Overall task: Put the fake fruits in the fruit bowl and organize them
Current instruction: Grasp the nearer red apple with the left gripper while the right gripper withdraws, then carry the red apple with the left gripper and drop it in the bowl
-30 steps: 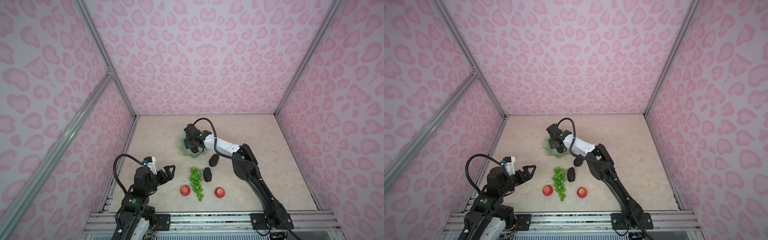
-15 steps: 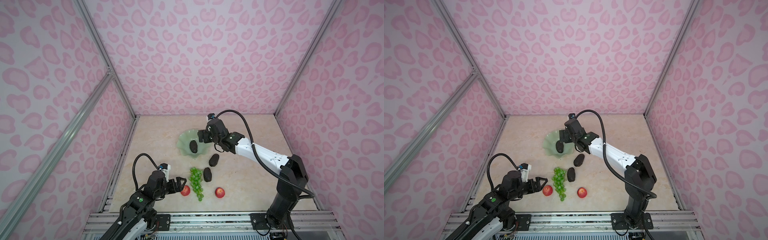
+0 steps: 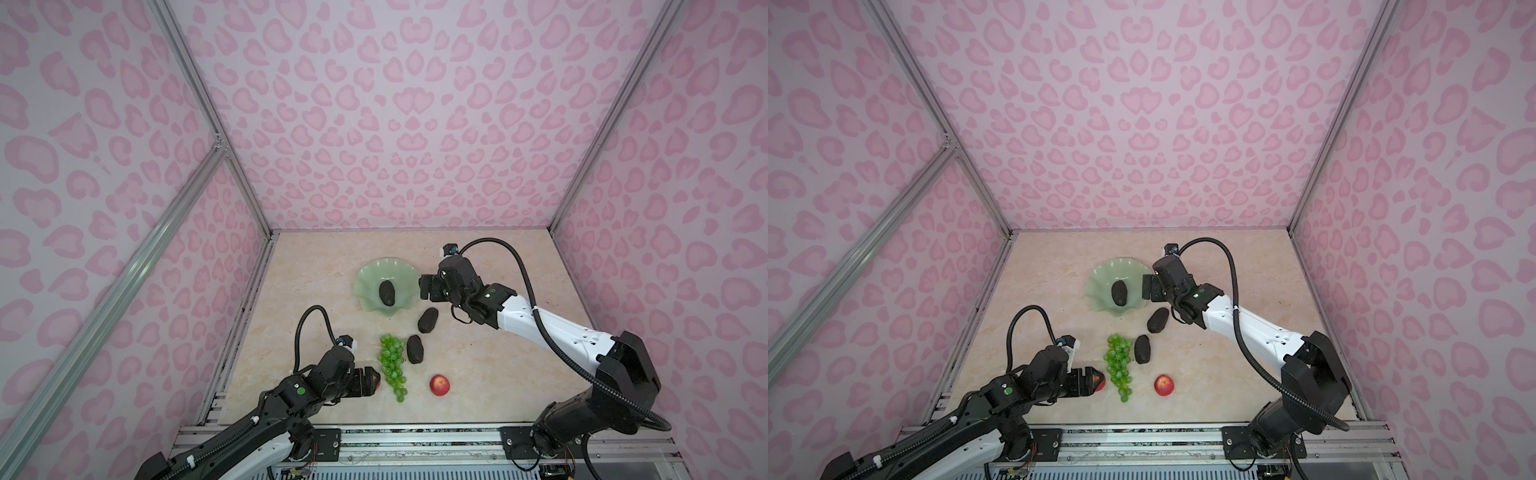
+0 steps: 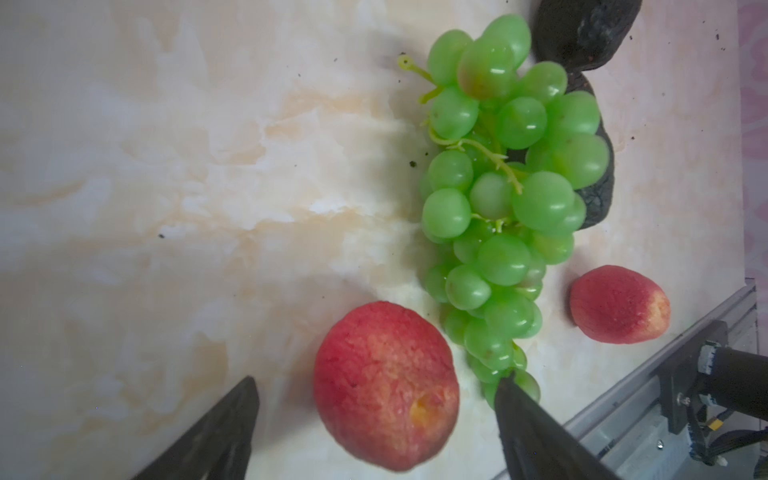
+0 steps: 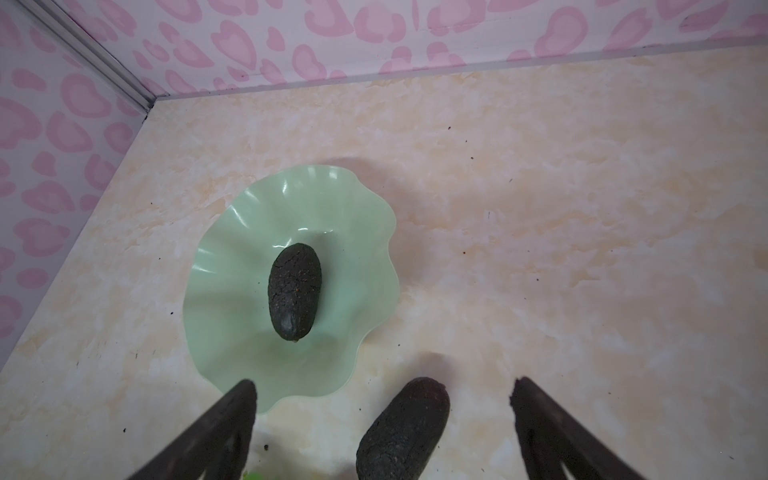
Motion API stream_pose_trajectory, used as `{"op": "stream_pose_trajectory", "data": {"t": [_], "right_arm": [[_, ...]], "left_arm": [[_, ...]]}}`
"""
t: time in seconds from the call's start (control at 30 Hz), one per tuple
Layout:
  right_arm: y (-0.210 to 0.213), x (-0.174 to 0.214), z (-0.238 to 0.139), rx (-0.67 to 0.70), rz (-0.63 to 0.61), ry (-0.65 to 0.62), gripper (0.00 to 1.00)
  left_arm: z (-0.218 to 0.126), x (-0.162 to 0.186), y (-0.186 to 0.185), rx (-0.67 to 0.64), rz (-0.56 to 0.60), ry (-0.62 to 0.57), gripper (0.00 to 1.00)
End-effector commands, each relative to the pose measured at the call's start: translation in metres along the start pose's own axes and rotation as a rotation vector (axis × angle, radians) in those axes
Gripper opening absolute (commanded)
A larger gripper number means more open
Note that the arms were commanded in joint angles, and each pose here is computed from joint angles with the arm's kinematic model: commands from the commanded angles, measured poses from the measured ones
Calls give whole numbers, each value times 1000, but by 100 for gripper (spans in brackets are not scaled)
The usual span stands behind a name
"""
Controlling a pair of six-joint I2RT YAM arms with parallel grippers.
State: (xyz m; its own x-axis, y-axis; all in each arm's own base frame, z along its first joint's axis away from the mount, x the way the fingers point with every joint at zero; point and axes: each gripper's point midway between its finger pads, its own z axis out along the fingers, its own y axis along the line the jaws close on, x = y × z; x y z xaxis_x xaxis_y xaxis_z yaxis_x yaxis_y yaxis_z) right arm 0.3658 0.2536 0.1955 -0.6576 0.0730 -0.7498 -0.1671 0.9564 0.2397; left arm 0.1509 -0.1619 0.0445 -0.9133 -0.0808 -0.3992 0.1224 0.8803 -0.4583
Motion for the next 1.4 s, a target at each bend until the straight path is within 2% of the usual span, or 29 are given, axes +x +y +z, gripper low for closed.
{"op": "stream_pose_trajectory", "data": {"t": [0.0,0.13,0.4,0.83,0.9,1.03,1.1,1.23,1.37], "right_arm": [[-6,-3,0,14,11,-9,96],[-7,-3,-1,11,16,-8,96],[-15,2,-1,25,24,-1,95],[-32,6,-4,48,52,-7,96],[-34,7,-4,54,56,-4,96],[-37,7,-7,55,60,-9,95],[-38,9,-8,56,57,-8,95],[-42,14,-11,68,59,2,94],[-50,23,-16,86,59,17,94]], "left_arm": [[4,-7,-5,-34,21,-11,90],[8,-6,0,-83,18,7,82],[3,-10,3,-99,20,-25,62],[-9,-23,2,-139,47,-60,50],[-20,-38,-1,-156,69,-112,50],[-50,-97,-25,-176,157,-274,52],[-56,-126,-33,-189,177,-312,53],[-51,-178,-43,-221,174,-353,54],[-36,-216,-46,-265,204,-362,54]]}}
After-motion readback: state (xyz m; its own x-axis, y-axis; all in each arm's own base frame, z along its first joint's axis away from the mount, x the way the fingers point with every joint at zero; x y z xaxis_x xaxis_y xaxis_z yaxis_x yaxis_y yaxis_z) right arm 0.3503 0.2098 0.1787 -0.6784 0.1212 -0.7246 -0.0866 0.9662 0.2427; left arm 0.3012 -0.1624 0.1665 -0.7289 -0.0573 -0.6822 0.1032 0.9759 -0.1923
